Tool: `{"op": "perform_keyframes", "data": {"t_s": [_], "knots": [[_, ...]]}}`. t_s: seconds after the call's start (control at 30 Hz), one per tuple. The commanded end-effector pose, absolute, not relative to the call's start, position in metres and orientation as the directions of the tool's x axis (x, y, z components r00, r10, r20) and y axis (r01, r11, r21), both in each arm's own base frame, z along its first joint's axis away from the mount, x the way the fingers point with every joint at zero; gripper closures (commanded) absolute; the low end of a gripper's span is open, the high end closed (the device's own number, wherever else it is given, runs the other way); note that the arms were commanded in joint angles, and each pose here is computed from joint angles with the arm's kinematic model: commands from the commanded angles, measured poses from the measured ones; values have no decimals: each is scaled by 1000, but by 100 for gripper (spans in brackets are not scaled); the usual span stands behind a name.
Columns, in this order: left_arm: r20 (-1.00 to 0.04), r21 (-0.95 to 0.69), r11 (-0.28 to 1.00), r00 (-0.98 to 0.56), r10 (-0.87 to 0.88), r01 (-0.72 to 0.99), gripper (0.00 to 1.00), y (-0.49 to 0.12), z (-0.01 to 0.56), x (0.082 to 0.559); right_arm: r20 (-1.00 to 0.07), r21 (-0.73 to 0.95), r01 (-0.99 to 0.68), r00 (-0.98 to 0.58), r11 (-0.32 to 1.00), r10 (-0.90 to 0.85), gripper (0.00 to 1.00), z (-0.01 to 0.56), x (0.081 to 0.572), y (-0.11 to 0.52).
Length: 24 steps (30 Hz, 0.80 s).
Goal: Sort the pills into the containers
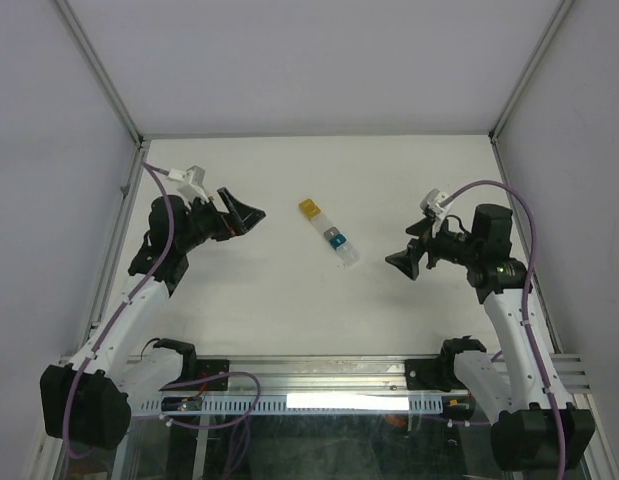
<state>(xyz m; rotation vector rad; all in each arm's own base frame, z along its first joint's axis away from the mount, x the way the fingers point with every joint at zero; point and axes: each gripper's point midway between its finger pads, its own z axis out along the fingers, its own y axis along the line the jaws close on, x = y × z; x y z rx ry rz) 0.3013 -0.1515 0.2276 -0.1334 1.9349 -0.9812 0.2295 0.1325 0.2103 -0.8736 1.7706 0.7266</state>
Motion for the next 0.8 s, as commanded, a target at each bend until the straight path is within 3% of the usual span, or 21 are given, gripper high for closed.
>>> {"op": "perform_keyframes", "data": {"t_s": [0.0, 0.17, 0.33, 0.77], "knots": [[-761, -606, 727, -499, -414, 322, 9, -174, 249, 317, -931, -14, -846, -184, 533, -316, 0, 204, 240, 139], [-776, -600, 700, -492, -393, 388, 7, -212, 250, 325, -905, -65, -884, -143, 463, -400, 0, 186, 256, 156], [-765, -638, 576, -504, -400, 511, 2, -242, 243, 312, -845, -42, -910, -188, 412, -501, 0, 157, 268, 188], [-808, -587, 650, -399, -433, 482, 1, -215, 216, 304, -736, -18, -820, -376, 572, -562, 0, 110, 334, 231]]}}
